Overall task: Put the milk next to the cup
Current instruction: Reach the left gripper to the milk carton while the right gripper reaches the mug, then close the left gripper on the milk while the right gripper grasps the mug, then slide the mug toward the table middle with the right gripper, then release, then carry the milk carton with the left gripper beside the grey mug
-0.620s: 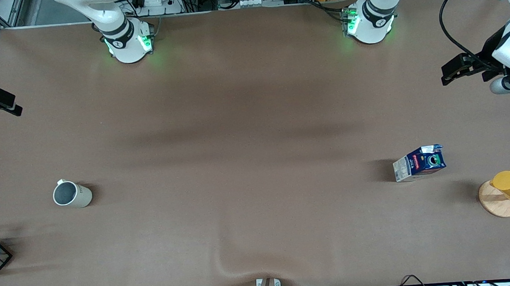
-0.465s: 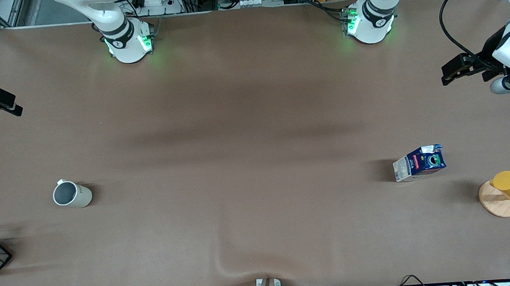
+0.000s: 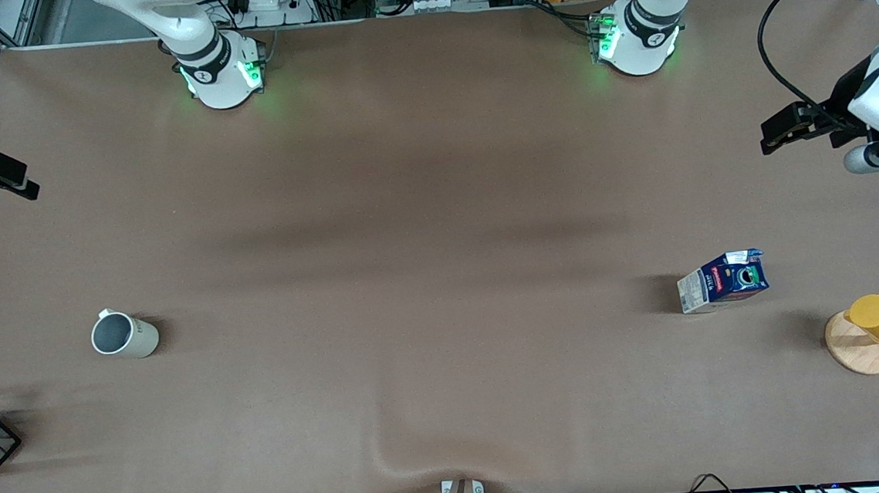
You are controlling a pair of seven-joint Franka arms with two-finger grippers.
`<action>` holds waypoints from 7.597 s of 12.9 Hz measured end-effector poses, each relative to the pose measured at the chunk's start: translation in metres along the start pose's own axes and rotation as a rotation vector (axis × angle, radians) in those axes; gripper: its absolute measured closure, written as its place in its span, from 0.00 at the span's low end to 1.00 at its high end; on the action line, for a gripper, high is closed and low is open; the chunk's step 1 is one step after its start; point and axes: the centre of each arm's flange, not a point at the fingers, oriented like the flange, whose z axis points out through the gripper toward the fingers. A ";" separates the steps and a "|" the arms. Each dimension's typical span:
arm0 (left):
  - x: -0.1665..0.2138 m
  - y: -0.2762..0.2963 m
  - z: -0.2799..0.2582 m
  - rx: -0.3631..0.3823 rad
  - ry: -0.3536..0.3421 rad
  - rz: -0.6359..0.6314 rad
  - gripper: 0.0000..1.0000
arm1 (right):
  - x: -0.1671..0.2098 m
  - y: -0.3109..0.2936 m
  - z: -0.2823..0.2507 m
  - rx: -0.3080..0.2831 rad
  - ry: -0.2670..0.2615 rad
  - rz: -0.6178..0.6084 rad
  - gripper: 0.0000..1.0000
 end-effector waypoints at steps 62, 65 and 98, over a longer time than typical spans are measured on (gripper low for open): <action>0.084 0.124 0.123 -0.064 0.041 -0.023 0.50 | 0.067 -0.514 0.405 0.222 0.163 -0.008 0.79; 0.075 0.148 0.120 -0.075 0.031 -0.054 0.50 | 0.065 -0.518 0.395 0.226 0.159 0.014 0.43; 0.012 0.456 0.258 -0.143 0.085 -0.077 0.45 | 0.020 -0.017 0.064 0.019 -0.004 -0.005 0.00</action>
